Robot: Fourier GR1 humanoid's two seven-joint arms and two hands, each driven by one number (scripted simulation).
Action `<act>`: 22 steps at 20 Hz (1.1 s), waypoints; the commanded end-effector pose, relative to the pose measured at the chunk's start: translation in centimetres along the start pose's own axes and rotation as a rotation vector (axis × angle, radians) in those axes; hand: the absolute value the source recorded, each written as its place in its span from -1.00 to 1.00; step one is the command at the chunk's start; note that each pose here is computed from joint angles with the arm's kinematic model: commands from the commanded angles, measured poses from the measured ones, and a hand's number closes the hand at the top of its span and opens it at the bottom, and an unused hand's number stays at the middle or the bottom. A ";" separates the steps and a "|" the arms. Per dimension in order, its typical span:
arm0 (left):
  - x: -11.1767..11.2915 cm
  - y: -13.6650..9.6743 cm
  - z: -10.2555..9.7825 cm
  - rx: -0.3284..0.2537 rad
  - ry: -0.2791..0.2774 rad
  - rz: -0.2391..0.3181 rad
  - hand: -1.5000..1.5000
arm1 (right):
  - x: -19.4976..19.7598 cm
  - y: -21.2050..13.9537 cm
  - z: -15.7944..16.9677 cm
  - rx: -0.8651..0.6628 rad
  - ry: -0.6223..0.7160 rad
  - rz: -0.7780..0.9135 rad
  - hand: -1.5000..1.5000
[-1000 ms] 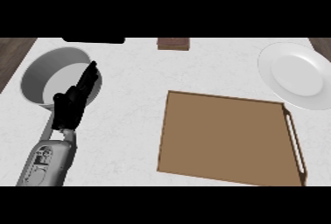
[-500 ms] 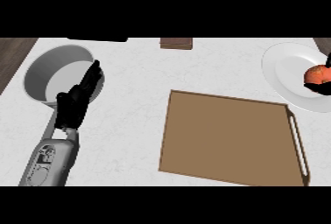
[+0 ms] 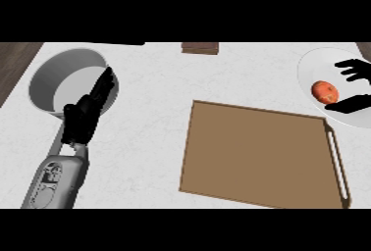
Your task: Pick the squash from the tray and place it in the plate
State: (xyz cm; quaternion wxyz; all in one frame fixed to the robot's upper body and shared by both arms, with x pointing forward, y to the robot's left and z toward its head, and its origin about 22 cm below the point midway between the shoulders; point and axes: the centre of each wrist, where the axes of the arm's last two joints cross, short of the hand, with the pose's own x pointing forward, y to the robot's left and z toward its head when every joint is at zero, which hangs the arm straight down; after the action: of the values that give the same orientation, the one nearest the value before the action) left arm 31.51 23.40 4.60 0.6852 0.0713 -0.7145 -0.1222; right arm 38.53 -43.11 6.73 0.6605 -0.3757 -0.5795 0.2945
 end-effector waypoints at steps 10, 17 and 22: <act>-0.8 -0.7 1.1 0.022 0.000 -0.003 0.00 | -1.5 -3.0 0.7 -0.241 -0.070 -0.510 -1.00; -0.3 0.6 0.7 0.030 0.023 0.011 0.00 | -7.2 -8.8 5.0 -0.376 0.038 -0.606 -1.00; -0.4 1.2 1.0 0.035 0.018 -0.002 0.00 | -10.3 -12.4 8.5 -0.393 0.040 -0.642 -1.00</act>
State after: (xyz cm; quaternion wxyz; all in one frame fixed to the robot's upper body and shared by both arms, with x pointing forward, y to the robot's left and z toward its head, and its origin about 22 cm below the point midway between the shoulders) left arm 30.83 24.30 4.46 0.6907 0.0826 -0.7101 -0.1087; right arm 30.90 -54.02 10.22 0.6476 -0.3035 -0.6979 -0.0367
